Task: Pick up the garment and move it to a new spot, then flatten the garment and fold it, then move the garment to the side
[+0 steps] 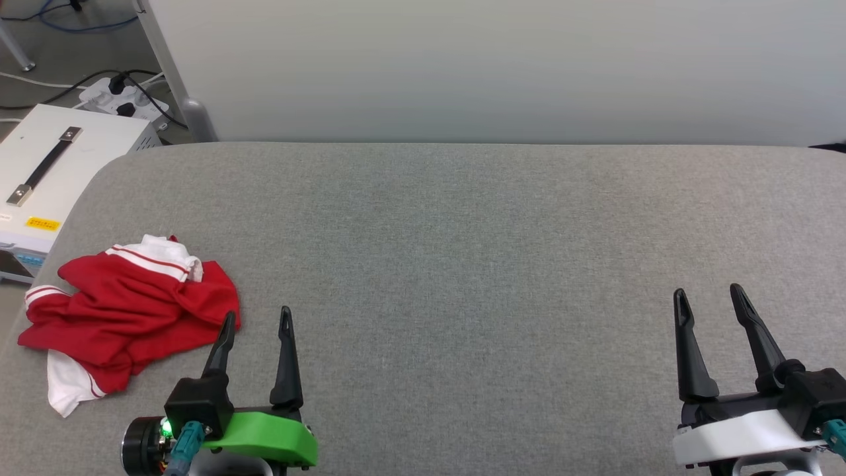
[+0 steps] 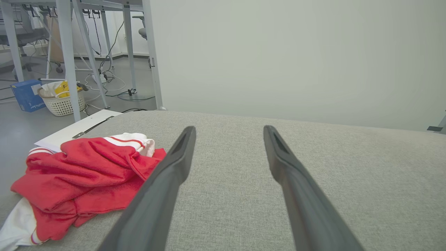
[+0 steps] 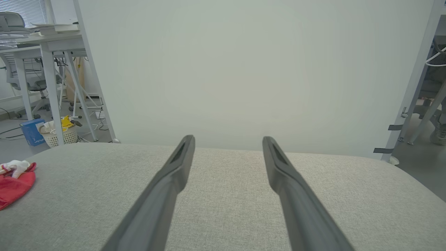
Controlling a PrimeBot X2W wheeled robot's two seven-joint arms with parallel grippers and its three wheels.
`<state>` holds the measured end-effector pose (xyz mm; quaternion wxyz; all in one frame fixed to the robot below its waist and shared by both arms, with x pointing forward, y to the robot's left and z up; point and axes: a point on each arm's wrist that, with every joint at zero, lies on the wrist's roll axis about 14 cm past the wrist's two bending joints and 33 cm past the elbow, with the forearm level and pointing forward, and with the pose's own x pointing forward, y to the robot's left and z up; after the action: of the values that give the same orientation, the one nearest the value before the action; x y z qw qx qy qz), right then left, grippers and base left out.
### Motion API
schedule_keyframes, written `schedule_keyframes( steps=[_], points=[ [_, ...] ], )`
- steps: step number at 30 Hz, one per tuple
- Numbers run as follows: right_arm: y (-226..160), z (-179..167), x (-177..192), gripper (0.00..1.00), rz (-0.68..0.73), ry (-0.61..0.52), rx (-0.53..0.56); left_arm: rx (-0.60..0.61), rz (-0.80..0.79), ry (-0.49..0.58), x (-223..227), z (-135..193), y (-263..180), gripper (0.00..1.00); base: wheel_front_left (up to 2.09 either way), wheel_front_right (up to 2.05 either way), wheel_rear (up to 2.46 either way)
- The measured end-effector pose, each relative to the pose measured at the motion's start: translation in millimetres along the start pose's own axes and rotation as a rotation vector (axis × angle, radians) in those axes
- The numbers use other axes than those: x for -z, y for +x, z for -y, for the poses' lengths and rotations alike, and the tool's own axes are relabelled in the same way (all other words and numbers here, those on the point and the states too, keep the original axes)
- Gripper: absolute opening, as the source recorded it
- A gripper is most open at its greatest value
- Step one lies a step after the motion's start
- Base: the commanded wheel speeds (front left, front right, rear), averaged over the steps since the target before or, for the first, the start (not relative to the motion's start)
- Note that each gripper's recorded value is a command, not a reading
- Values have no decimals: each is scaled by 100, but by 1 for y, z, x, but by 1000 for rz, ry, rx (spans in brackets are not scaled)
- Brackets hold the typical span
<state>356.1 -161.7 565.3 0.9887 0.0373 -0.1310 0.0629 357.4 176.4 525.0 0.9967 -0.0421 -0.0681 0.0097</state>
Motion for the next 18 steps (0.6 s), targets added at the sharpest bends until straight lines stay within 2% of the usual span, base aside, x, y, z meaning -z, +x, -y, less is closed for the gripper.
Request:
schedule_keyframes(
  steps=[11,18],
  points=[
    [3,-7,3,100,-7,8,-22,-19,-3,3,1,-6,-2,100,0,0,0],
    [11,-23,9,100,-17,24,-72,-87,-4,14,0,-27,-9,100,0,0,0]
  ],
)
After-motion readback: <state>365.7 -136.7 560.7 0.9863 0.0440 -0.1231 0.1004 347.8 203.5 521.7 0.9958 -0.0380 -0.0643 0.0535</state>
